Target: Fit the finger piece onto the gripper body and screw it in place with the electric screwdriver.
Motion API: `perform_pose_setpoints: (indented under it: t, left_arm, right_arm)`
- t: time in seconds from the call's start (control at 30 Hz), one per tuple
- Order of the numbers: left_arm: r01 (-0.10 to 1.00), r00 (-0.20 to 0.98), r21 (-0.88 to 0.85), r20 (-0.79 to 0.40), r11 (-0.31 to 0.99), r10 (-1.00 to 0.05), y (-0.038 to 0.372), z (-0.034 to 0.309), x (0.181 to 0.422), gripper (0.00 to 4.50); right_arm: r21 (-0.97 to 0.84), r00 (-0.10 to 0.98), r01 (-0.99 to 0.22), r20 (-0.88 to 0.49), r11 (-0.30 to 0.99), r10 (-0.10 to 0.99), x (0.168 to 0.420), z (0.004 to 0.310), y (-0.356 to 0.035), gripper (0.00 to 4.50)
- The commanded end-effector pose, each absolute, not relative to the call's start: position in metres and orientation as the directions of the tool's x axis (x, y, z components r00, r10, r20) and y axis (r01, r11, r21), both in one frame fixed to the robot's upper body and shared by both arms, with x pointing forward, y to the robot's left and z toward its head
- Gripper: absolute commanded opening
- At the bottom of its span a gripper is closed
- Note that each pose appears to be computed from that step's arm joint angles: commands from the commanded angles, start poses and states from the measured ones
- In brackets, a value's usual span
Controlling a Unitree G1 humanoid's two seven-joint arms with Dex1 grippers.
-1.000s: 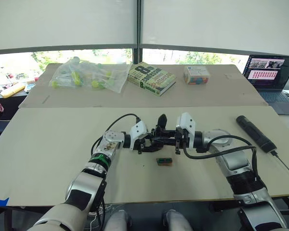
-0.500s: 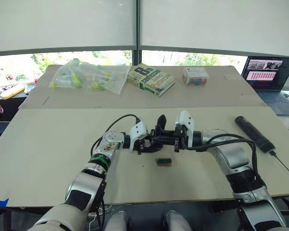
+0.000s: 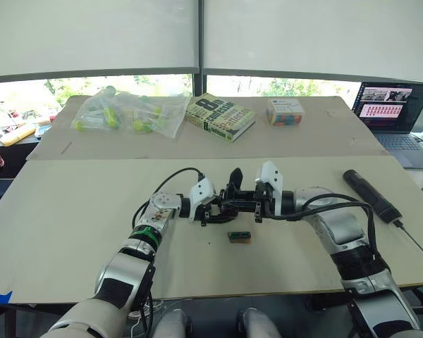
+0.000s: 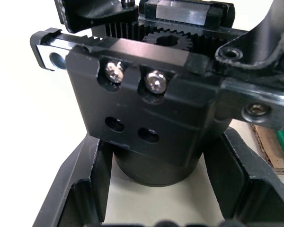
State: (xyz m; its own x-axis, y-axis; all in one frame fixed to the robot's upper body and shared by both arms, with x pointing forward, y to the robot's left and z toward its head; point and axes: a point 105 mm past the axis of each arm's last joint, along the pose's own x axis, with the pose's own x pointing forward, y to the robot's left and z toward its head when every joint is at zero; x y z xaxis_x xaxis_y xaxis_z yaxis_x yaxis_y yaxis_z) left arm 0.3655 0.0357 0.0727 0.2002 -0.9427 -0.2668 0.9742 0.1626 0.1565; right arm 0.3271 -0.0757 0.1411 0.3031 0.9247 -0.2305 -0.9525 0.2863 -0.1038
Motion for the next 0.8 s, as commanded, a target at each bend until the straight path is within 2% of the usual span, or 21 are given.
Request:
perform_pose_setpoints:
  t: [0.03, 0.2, 0.8]
  left_arm:
    - [0.984, 0.151, 0.134, -0.283, 0.117, -0.947, 0.031, 0.066, 0.357, 2.29]
    - [0.984, 0.150, 0.132, -0.282, 0.116, -0.948, 0.030, 0.065, 0.357, 2.29]
    - [0.983, 0.159, 0.135, -0.279, 0.125, -0.947, 0.030, 0.066, 0.358, 2.29]
  right_arm:
    - [0.038, 0.343, -0.921, -0.398, 0.389, 0.851, 0.330, 0.099, -0.101, 0.41]
    - [0.019, 0.362, -0.913, -0.420, 0.407, 0.832, 0.333, 0.098, -0.104, 0.41]
    - [-0.037, 0.330, -0.940, -0.339, 0.338, 0.881, 0.330, 0.121, -0.088, 0.41]
